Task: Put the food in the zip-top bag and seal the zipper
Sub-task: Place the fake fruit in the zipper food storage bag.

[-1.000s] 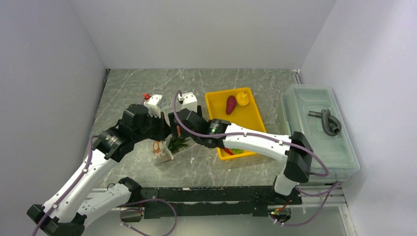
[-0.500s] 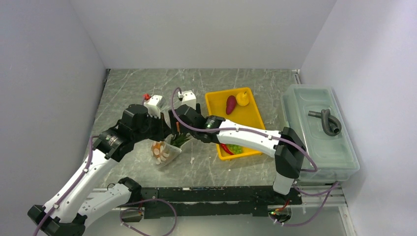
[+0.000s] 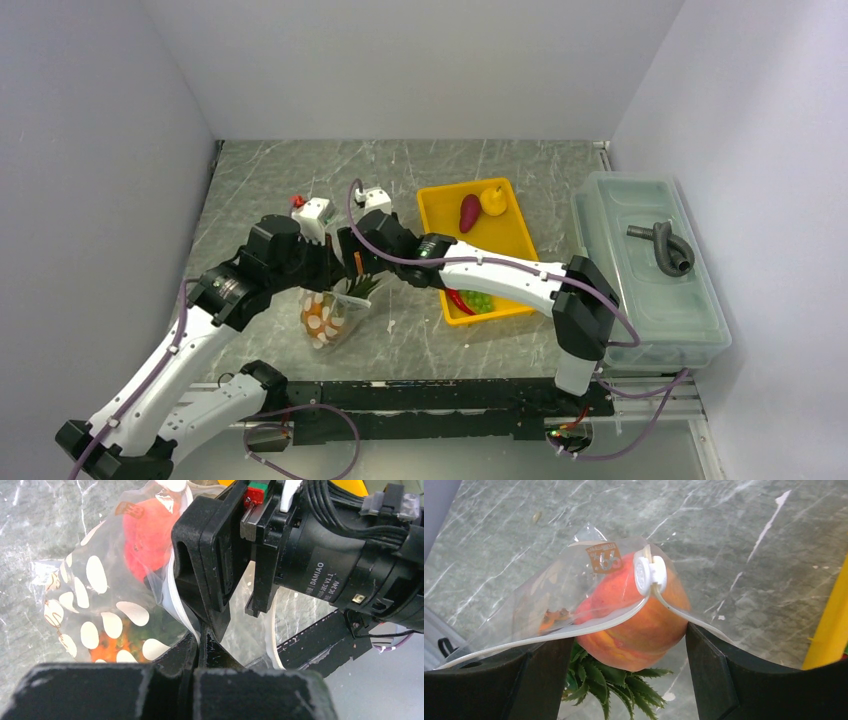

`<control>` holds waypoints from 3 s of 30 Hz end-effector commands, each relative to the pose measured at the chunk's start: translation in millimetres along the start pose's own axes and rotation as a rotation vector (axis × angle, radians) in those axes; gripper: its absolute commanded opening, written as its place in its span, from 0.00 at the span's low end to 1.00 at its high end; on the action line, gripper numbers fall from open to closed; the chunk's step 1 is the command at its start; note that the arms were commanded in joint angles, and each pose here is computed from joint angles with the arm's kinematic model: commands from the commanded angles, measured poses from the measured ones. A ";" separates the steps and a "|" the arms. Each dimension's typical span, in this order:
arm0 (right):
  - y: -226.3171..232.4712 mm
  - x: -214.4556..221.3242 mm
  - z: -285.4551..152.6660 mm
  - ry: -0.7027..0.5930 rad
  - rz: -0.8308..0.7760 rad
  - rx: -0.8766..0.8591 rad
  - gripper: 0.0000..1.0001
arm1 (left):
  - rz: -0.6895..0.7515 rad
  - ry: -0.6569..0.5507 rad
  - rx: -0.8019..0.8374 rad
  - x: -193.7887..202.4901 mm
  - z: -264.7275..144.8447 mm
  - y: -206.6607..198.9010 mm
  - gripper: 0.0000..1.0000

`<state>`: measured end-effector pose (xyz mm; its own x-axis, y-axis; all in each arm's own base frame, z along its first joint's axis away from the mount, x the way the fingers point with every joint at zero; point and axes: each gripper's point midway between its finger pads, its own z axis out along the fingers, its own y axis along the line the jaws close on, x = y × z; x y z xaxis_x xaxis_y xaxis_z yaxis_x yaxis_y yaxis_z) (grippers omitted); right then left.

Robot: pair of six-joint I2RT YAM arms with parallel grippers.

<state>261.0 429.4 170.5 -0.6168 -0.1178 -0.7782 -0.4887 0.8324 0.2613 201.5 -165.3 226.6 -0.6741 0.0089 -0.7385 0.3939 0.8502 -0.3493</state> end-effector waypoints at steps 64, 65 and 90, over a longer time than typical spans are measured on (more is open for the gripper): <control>37.3 -22.9 -58.3 -0.184 -0.013 -0.057 0.45 | -0.030 -0.096 0.005 -26.8 -0.2 -2.1 0.00; 36.7 -23.2 -55.2 -0.190 -0.001 -0.051 0.45 | -0.031 -0.095 0.006 -26.9 0.4 -2.1 0.00; 1.8 -38.8 -7.8 -0.364 0.111 0.064 0.89 | -0.029 -0.076 0.066 -26.0 3.0 -10.4 0.00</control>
<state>261.3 421.7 170.5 -0.4737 0.0176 -0.8805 -0.4070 0.8823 0.2365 224.4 -157.9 233.2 -0.6434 -0.0653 -0.7627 0.3331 0.8732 -0.3558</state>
